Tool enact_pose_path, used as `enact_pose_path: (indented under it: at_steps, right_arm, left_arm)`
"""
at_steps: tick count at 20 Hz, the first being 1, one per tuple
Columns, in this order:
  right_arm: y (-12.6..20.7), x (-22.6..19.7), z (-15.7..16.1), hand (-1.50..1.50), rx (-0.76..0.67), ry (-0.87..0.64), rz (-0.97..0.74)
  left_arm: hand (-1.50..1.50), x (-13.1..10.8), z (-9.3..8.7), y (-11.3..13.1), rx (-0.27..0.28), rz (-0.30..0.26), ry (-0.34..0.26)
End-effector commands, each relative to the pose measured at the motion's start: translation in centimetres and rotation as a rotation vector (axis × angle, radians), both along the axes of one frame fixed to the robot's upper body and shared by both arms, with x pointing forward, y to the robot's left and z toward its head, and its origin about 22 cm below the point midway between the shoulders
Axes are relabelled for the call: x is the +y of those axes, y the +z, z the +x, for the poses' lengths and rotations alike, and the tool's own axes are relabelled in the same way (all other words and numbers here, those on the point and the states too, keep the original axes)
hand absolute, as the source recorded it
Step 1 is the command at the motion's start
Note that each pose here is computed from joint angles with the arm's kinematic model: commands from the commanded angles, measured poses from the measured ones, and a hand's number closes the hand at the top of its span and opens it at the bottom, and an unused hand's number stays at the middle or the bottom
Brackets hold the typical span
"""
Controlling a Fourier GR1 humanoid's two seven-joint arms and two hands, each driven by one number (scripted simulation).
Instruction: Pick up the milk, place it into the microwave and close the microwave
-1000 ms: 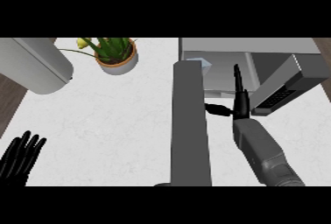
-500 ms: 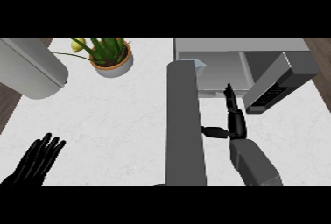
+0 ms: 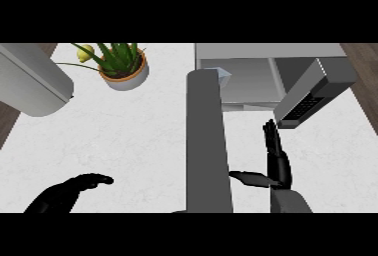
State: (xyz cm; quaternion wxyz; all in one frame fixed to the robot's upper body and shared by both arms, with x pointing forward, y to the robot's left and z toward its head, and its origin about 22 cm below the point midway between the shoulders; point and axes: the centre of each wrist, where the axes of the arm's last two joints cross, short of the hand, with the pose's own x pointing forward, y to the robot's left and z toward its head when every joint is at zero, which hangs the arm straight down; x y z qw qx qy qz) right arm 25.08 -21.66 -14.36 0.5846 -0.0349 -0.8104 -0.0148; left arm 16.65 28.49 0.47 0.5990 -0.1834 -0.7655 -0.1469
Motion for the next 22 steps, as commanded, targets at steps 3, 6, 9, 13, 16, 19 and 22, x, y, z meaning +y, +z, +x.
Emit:
enact_pose_path:
  at_steps: [3, 6, 9, 13, 16, 19, 22]
  right_arm:
    - [2.3, -2.1, -3.1, 1.5, -0.063, 0.017, 0.074]
    - [2.8, -3.8, -6.3, 1.5, -0.075, -0.009, 0.102]
    - [4.4, -6.7, -7.7, -1.5, -0.075, -0.047, 0.117]
    - [6.5, -8.7, -8.9, -1.5, -0.088, -0.075, 0.127]
    - [6.8, -8.7, -10.0, -1.5, -0.087, -0.1, 0.112]
    - [9.2, -9.7, -8.8, -1.5, -0.094, -0.096, 0.052]
    - [9.8, -11.7, -9.3, -1.5, -0.117, -0.069, 0.004]
  left_arm:
    - [1.5, -4.9, 2.7, 0.9, -0.031, 0.067, -0.06]
    - [1.5, -5.5, 4.1, 0.0, -0.013, 0.114, -0.104]
    - [1.5, -8.2, 4.8, 0.6, -0.037, 0.158, -0.104]
    - [1.5, -11.7, 8.3, -0.2, -0.045, 0.205, -0.128]
    - [1.5, -12.9, 9.6, -0.7, -0.083, 0.239, -0.187]
    - [1.5, -16.9, 11.0, -0.5, -0.084, 0.284, -0.235]
    - [1.5, -19.2, 10.1, -1.2, -0.17, 0.315, -0.272]
